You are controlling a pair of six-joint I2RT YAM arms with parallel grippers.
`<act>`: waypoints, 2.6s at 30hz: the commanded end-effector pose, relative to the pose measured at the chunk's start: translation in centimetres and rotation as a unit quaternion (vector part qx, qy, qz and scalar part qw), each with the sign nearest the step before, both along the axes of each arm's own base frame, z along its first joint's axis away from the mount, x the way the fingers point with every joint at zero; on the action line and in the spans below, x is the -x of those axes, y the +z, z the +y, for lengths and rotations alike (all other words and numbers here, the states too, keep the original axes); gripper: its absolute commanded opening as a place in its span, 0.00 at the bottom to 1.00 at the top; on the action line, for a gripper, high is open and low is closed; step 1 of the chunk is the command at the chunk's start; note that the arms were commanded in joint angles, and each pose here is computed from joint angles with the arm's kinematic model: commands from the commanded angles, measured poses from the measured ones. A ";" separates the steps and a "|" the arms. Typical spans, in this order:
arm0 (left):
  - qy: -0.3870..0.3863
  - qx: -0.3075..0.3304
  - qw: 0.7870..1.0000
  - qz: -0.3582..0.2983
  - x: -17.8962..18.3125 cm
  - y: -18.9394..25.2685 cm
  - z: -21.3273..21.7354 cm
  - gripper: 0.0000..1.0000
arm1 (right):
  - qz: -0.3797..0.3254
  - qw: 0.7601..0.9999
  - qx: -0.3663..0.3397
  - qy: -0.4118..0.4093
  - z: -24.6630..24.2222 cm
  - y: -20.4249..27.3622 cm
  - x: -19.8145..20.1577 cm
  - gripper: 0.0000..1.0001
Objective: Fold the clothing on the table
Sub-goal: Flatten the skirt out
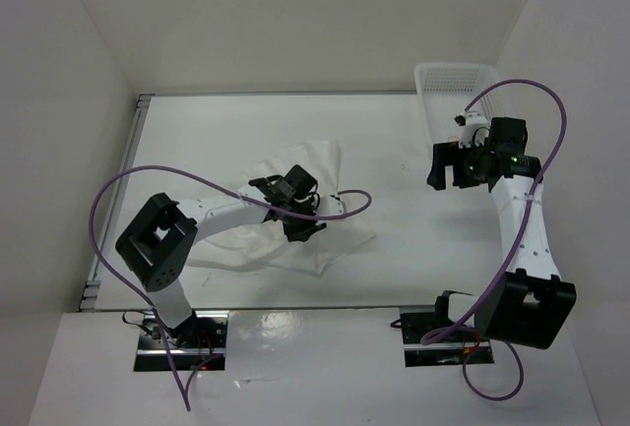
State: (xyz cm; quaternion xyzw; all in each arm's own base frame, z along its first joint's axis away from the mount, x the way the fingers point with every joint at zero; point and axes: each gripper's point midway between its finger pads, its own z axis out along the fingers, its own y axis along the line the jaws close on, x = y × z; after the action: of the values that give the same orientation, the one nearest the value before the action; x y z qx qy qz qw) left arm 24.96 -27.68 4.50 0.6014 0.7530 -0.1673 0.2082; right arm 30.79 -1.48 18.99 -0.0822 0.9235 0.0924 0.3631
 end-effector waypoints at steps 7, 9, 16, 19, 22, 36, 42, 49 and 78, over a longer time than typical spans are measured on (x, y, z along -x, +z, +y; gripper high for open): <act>0.038 0.044 0.998 -0.018 -2.9 3.4 -0.2 0.00 | 0.038 0.997 -0.010 0.063 3.5 -1.2 1.2 0.83; 0.059 0.062 0.996 -0.035 -4.1 5.8 0.5 0.00 | 0.053 0.995 -0.007 0.082 4.6 -1.9 1.4 0.83; 0.148 0.088 0.982 -0.073 -7.3 11.5 5.6 0.00 | 0.117 0.981 0.021 0.155 9.0 -5.4 0.9 0.83; 0.173 0.101 0.977 -0.074 -7.6 12.5 7.2 0.00 | 0.134 0.972 0.036 0.190 11.3 -7.2 0.6 0.83; 0.190 0.103 0.974 -0.061 -7.0 12.0 8.2 0.00 | 0.155 0.964 0.039 0.213 12.9 -8.7 0.2 0.82; 0.223 0.104 0.969 -0.033 -5.2 11.0 11.2 0.00 | 0.227 0.924 -0.017 0.306 21.5 -13.8 0.1 0.65; 0.228 0.108 0.967 -0.029 -4.5 11.1 11.6 0.00 | 0.248 0.916 -0.035 0.312 22.2 -15.3 0.3 0.62; 0.231 0.110 0.966 -0.025 -4.0 10.9 11.9 0.00 | 0.277 0.897 -0.056 0.339 23.9 -16.4 2.6 0.62; 0.293 0.122 0.937 -0.146 -5.5 20.8 16.5 0.00 | 0.179 0.912 -0.036 0.367 23.9 -5.7 0.4 0.00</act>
State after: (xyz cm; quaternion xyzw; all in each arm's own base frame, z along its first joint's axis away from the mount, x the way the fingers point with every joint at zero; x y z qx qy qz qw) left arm 30.04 -12.74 19.97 0.3631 0.8478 -0.1307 0.3638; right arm 28.19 23.63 5.93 -0.3713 0.8842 0.2801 0.0441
